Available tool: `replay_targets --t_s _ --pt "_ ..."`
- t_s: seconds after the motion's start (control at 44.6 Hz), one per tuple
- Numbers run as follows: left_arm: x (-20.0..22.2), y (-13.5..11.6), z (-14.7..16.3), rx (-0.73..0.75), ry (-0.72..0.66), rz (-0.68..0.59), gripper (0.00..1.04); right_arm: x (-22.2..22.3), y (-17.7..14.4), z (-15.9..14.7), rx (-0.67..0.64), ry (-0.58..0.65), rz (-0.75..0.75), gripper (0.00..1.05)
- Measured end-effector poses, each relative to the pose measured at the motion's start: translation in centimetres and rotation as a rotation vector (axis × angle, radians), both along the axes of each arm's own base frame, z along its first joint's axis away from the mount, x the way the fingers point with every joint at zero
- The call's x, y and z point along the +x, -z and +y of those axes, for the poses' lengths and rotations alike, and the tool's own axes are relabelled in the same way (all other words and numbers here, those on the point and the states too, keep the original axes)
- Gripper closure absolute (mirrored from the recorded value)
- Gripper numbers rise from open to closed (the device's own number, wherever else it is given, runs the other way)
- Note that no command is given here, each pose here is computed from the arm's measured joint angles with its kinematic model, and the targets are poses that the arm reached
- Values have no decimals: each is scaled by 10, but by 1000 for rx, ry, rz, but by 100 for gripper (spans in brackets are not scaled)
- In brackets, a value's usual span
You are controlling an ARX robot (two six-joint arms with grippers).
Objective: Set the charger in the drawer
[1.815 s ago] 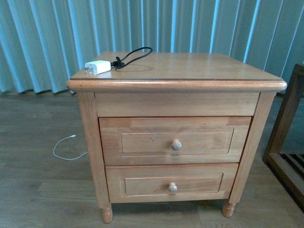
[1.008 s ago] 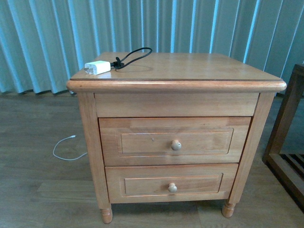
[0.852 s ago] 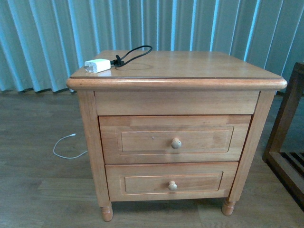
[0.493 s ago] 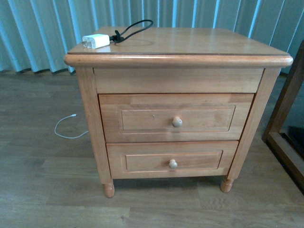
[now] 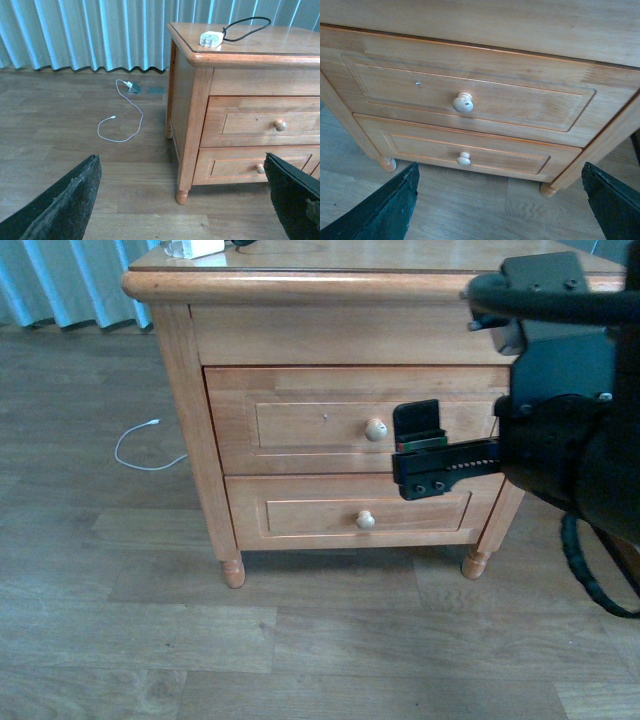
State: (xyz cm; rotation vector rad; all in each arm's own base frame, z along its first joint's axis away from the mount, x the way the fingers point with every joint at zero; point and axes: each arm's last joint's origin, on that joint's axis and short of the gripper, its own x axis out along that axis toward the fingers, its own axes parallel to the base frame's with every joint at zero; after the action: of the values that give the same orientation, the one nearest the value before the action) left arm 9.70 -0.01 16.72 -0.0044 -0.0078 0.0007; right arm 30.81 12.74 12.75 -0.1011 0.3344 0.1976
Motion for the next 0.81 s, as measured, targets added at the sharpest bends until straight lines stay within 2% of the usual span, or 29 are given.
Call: replay_targets --t_s 0.426,0.807 --pt "0 0 0 0 0 0 6 66 44 33 -33 45 9 8" --pt "0 0 0 0 0 0 6 104 71 49 -37 70 16 8"
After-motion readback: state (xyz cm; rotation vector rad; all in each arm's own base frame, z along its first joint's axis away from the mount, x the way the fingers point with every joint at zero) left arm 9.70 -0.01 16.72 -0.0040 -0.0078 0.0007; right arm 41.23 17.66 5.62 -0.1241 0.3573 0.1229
